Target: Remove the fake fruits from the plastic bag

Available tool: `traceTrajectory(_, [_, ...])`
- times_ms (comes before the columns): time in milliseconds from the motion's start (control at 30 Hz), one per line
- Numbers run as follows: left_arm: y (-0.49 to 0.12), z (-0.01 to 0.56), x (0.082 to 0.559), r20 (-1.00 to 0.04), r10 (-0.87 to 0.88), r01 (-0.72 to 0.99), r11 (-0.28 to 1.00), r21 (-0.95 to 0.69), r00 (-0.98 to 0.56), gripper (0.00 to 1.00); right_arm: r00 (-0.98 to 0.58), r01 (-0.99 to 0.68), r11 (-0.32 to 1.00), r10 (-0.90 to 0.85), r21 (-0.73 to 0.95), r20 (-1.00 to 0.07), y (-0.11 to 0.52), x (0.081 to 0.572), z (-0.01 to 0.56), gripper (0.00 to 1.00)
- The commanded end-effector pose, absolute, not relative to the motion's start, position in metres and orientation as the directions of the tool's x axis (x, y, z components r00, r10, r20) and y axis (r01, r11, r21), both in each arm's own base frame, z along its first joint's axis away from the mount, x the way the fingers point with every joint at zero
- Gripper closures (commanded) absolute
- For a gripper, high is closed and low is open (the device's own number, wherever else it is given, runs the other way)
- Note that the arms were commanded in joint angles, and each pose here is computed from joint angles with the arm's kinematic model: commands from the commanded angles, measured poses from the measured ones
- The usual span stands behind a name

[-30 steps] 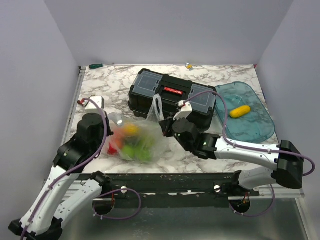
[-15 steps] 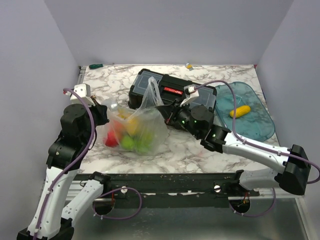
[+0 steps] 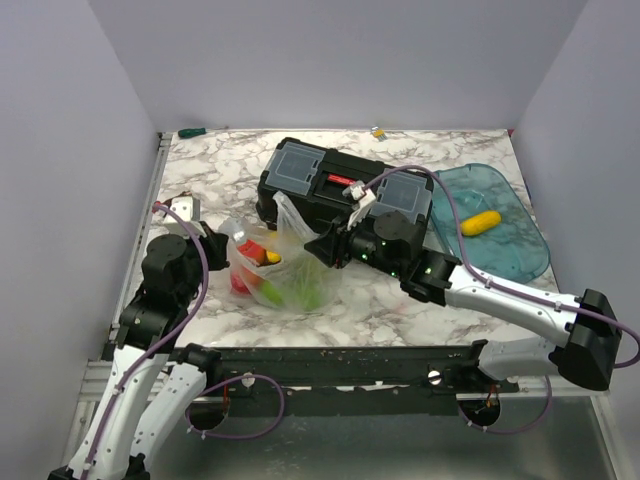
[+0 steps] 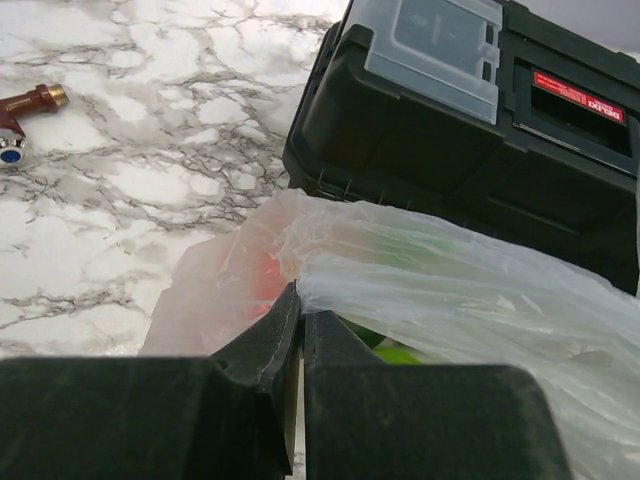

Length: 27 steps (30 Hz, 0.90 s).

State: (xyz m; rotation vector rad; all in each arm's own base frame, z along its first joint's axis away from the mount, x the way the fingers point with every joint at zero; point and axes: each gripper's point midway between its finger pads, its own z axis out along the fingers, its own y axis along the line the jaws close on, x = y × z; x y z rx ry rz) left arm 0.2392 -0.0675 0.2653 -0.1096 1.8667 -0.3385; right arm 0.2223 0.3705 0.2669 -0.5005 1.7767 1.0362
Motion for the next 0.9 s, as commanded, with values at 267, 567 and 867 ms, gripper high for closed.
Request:
traceTrajectory(267, [-0.083, 0.279, 0.243, -0.943, -0.209, 0.186, 0.947, -0.262, -0.260, 1.00, -0.441, -0.757, 0.530, 0.016, 0.382, -0.897, 0.388, 0.224, 0.282, 0.18])
traceTrajectory(567, [-0.081, 0.281, 0.239, -0.950, -0.199, 0.182, 0.952, -0.246, -0.243, 1.00, -0.411, -0.694, 0.648, 0.002, 0.315, -0.911, 0.416, 0.273, 0.302, 0.00])
traceTrajectory(867, [-0.079, 0.275, 0.242, -0.944, -0.189, 0.154, 0.959, -0.237, -0.271, 1.00, -0.515, -0.741, 0.500, 0.006, 0.448, -0.857, 0.419, 0.230, 0.310, 0.28])
